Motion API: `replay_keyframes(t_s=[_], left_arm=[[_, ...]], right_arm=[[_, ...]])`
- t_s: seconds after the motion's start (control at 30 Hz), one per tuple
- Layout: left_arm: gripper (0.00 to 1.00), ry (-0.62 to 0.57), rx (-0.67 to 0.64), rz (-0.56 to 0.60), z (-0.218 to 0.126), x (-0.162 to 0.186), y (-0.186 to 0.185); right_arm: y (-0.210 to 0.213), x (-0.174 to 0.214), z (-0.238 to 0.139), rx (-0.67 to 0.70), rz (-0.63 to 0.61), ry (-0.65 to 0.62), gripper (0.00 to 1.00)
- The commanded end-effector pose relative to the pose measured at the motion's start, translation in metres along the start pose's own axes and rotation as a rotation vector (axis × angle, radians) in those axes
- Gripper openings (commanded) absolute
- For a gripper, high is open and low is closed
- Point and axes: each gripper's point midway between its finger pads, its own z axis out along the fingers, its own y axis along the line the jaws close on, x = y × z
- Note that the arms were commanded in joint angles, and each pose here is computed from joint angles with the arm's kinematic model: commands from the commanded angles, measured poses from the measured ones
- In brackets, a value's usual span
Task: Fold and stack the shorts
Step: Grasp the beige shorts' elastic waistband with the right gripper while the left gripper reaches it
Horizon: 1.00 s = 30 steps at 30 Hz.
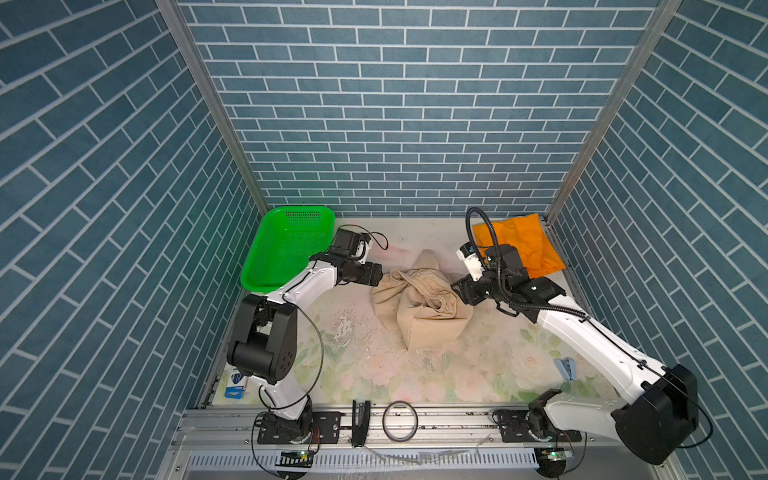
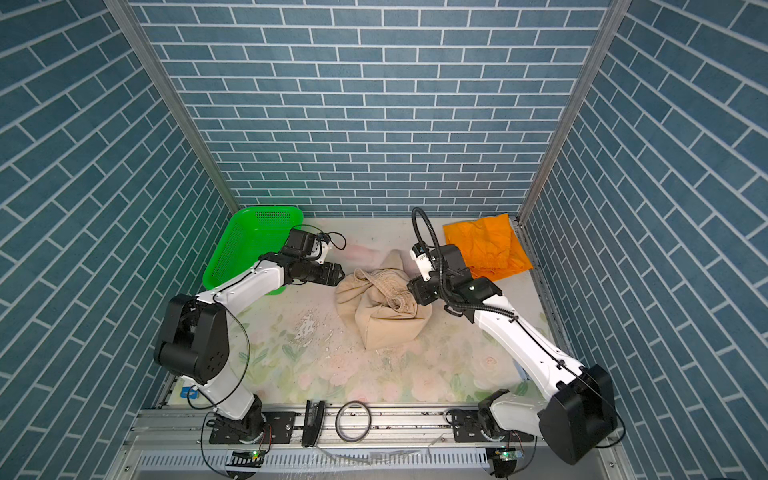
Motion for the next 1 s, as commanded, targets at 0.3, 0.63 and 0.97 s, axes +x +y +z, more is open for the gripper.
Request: replay_keyframes(t_s=[0.3,0.63,0.97], left_arm=[[0.86,-0.012,0.055,0.21,0.049,-0.013,-0.02],[0.77,0.004,0.073,0.253,0.077,-0.016,-0.035],[0.22,-0.04,0.168,0.27,0.083,-0.028,-0.055]], right_arm=[[0.018,0.052,0.049,0.089,-0.15,0.075,0.64],[0.026,0.059,0.092,0.052,-0.114,0.076,0.66],[0.008,0.038,0.07,0.084,-0.043,0.031,0.0]])
